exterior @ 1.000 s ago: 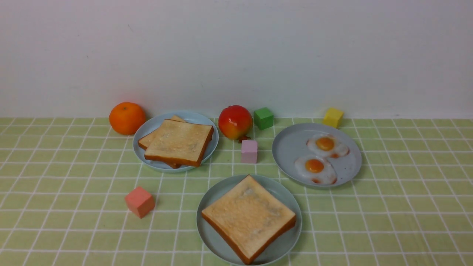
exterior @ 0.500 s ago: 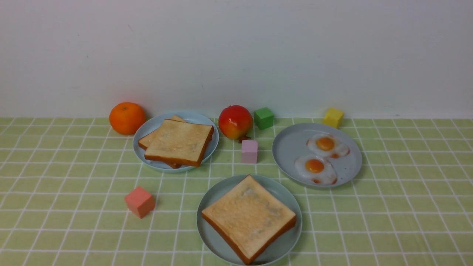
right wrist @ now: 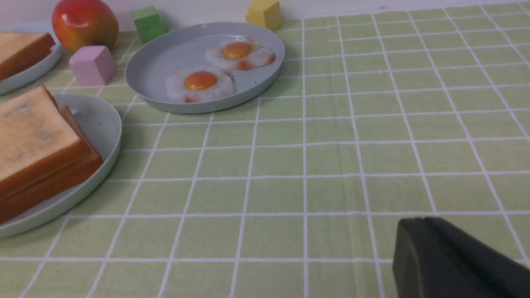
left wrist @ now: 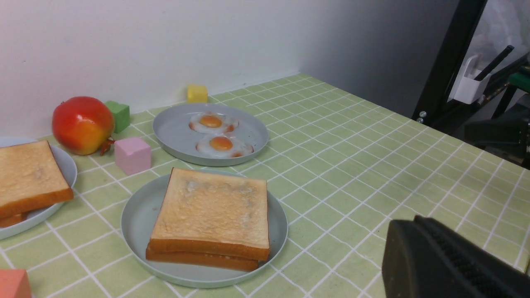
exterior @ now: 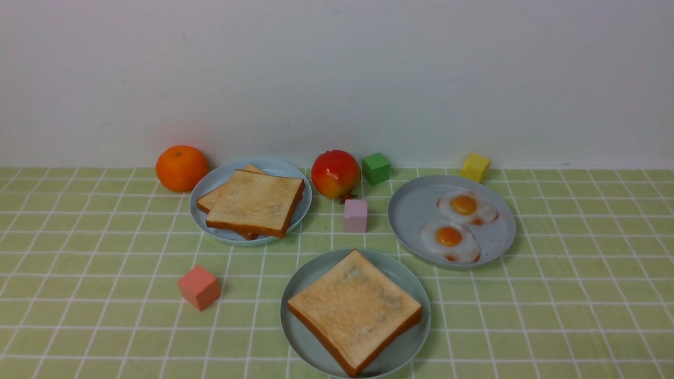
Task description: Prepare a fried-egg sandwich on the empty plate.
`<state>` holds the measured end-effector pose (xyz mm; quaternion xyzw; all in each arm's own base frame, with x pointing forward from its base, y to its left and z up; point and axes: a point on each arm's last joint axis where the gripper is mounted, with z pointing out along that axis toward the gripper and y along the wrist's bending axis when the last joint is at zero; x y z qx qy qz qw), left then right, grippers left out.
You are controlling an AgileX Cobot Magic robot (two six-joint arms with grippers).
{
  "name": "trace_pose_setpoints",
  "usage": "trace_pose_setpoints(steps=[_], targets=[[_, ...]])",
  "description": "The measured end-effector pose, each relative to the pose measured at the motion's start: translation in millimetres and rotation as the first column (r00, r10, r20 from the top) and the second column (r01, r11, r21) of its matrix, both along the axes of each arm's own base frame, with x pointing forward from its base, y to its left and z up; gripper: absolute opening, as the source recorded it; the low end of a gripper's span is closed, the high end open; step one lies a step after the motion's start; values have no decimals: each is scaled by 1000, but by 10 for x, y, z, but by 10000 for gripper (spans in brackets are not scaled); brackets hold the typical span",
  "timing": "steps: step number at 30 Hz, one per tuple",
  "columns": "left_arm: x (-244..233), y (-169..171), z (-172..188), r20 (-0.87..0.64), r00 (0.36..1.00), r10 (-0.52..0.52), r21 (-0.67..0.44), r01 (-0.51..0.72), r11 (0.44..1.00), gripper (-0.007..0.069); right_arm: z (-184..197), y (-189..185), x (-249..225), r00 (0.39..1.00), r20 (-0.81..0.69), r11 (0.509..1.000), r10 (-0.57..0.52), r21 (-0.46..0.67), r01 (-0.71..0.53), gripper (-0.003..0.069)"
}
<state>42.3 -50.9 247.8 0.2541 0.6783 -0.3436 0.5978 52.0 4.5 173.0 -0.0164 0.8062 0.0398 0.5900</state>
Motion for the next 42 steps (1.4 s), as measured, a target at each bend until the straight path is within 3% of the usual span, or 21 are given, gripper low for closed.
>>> trace_pose_setpoints(steps=[5, 29, 32, 34, 36, 38, 42], targets=[[0, 0, 0, 0, 1000, 0, 0, 0, 1000, -11, -1, 2, 0, 1000, 3, 999, 17, -45, -16, -11], [13, 12, 5, 37, 999, 23, 18, -23, 1000, -13, -1, 2, 0, 1000, 3, 999, 17, -45, -16, 2], [62, 81, 11, 43, 988, 150, 8, -151, 989, -13, -1, 2, 0, 1000, 3, 999, 17, -45, -16, 4], [109, 192, -4, 29, 943, 332, -9, -332, 943, -13, -1, 2, 0, 1000, 3, 999, 17, -45, -16, 6], [113, 242, -18, 26, 915, 402, -20, -402, 916, -13, -1, 2, 0, 1000, 3, 999, 17, -45, -16, 6], [109, 359, -108, 28, 825, 565, -40, -564, 825, -13, -1, 4, -1, 1000, 2, 999, 17, -39, -17, 8], [127, 471, -454, -43, 687, 726, -27, -727, 686, -13, -1, 4, -1, 1000, 2, 999, 17, -38, -17, 11]])
